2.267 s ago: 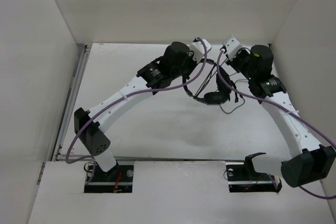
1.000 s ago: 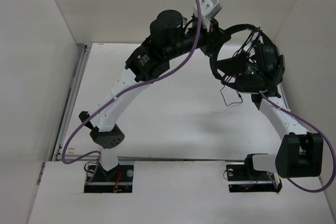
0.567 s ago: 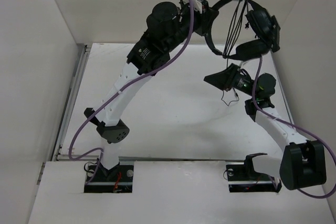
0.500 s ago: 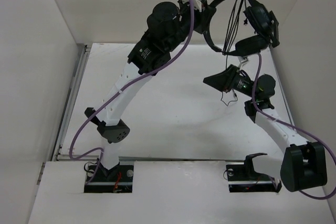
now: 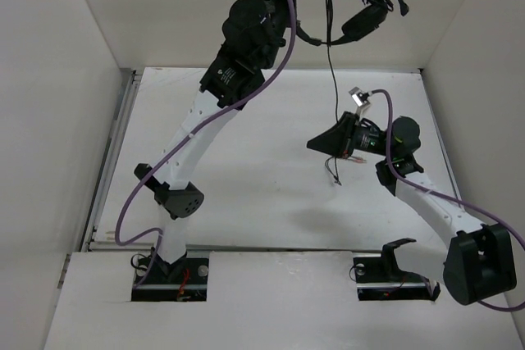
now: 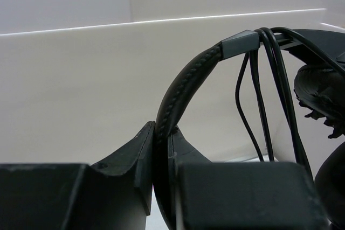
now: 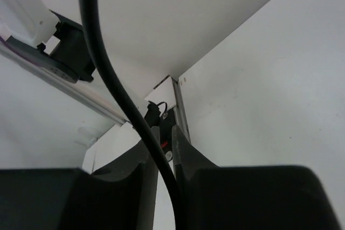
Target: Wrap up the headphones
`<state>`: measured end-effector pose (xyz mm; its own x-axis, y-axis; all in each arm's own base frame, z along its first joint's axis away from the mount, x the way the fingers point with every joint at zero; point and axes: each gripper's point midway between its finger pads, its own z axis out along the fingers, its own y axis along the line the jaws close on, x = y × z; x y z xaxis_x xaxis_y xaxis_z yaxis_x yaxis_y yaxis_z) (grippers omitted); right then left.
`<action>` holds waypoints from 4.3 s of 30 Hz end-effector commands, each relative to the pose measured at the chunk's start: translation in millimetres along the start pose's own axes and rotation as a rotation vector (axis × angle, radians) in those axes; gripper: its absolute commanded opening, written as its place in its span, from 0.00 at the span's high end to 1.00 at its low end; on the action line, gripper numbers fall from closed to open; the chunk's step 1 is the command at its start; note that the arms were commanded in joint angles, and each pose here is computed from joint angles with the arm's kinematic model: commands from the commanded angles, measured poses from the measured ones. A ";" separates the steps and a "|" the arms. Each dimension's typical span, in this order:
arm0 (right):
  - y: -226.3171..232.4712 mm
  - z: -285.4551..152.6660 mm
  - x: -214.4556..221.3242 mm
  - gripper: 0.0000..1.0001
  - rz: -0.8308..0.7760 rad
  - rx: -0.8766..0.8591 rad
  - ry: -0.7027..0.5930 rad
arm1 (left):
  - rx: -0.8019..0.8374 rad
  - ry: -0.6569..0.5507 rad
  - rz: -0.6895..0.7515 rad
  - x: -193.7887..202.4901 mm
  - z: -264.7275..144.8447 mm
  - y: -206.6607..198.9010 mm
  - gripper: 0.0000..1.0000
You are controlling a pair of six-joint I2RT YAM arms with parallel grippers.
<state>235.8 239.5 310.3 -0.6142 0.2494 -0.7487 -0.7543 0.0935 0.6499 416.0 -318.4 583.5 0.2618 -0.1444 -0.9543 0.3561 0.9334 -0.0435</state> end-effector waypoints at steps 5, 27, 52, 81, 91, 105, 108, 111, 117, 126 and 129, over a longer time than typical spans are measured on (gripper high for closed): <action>37.1 7.5 6.4 0.92 -0.129 -0.117 0.123 | -0.163 -0.145 0.004 -31.4 11.1 40.8 0.99; 48.3 -14.9 -91.2 1.00 -0.648 0.233 0.198 | -0.123 0.303 0.539 183.4 7.2 48.8 0.98; -14.2 -122.3 -208.6 1.00 -1.286 1.046 0.339 | 0.314 0.666 0.605 255.0 -127.8 5.2 0.99; -105.8 -106.9 -180.2 0.95 -0.778 0.840 -0.039 | 0.762 0.307 -0.012 44.5 -157.9 -138.0 0.99; -45.6 -35.0 -128.7 0.83 -0.339 0.267 -0.150 | 0.790 0.150 -0.205 -37.5 -145.4 -153.3 0.98; -21.5 -19.8 -101.5 0.57 -0.052 0.082 -0.274 | 0.598 -0.110 -0.223 -98.1 -97.5 -126.2 0.98; -21.5 -17.0 -85.3 0.57 -0.023 0.078 -0.248 | 0.519 -0.152 -0.204 -104.6 -86.6 -113.3 0.98; -20.0 -14.8 -70.8 0.56 -0.010 0.071 -0.219 | 0.419 -0.194 -0.178 -108.7 -73.1 -96.3 0.98; -9.5 -10.5 -47.4 0.56 -0.013 0.040 -0.146 | 0.301 -0.266 -0.142 -121.7 -60.4 -71.6 0.97; 14.0 -2.2 -28.6 0.56 -0.034 -0.035 -0.070 | 0.128 -0.323 -0.083 -126.4 -45.3 -40.4 0.97; 20.7 -0.7 -27.2 0.57 -0.053 -0.051 -0.063 | 0.074 -0.328 -0.053 -122.0 -37.8 -30.1 0.97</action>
<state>252.3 231.2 334.6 -0.6053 0.3295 -0.7246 -0.7450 0.0862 0.6615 347.0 -365.9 631.7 0.3794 -0.1863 -0.9063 0.5300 0.8466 0.0478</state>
